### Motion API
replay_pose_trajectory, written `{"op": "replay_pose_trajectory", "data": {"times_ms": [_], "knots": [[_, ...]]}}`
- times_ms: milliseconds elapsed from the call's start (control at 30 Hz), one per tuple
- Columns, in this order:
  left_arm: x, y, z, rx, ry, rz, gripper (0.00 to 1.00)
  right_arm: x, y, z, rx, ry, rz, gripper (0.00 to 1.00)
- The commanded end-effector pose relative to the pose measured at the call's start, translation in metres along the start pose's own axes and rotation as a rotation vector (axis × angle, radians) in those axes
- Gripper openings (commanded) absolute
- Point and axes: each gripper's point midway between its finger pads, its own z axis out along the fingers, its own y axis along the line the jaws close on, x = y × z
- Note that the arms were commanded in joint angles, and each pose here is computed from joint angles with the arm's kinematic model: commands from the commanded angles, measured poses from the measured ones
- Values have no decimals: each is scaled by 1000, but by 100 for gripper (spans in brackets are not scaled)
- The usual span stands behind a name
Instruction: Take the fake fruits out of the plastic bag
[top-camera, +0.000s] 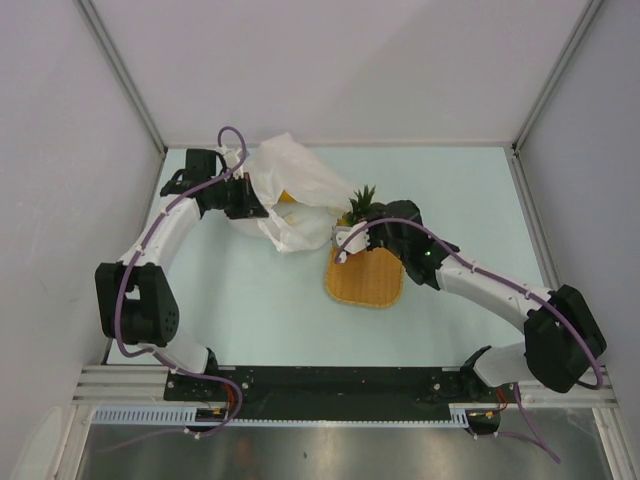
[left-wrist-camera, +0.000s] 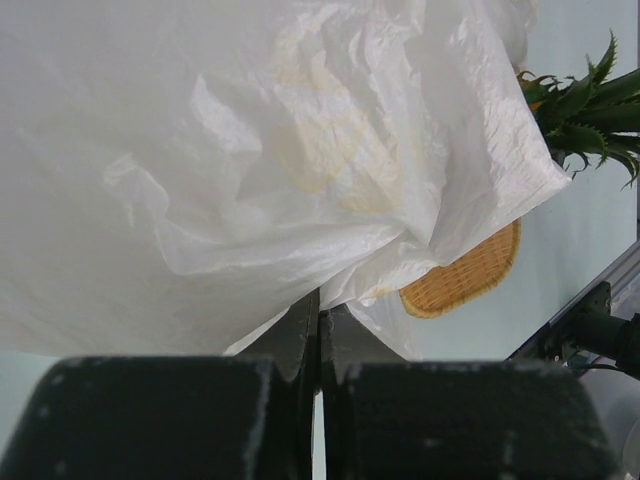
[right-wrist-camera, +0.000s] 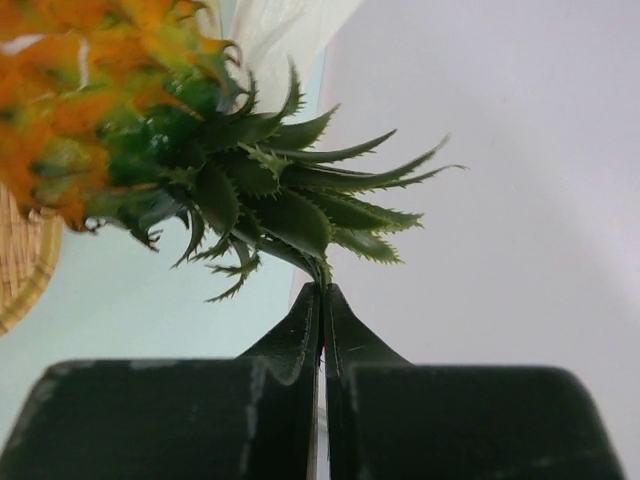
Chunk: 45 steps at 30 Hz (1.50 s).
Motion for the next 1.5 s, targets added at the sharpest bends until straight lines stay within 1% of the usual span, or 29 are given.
{"op": "replay_pose_trajectory", "data": {"times_ms": [0,167,433,600,733,900,1100,1167,1333,1467], "knots": [[-9,-5,0,18,-22,-1,0,3,-15,-16,31,-11,-51,0],[-11,-5,-1,17,-25,2,0,0,-2,-11,3,-17,-94,0],[-10,-4,-1,16,-27,5,0,-2,8,-4,-31,-23,-152,0],[-10,-4,-1,15,-25,1,0,-10,13,-4,-52,-46,-167,0],[-10,-6,-2,19,-26,0,0,-19,8,-12,-44,-83,-194,0],[-9,-6,0,27,-22,-10,1,-20,27,-19,-112,-99,-249,4],[-9,-6,3,37,-18,-24,1,-19,29,-21,-120,-93,-266,11],[-9,-6,2,36,-21,-22,1,-20,28,-23,-119,-93,-269,10],[-9,-7,1,36,-21,-21,1,-22,33,-28,-137,-108,-274,3],[-7,-7,1,37,-18,-22,1,-24,35,-30,-141,-112,-265,1]]}}
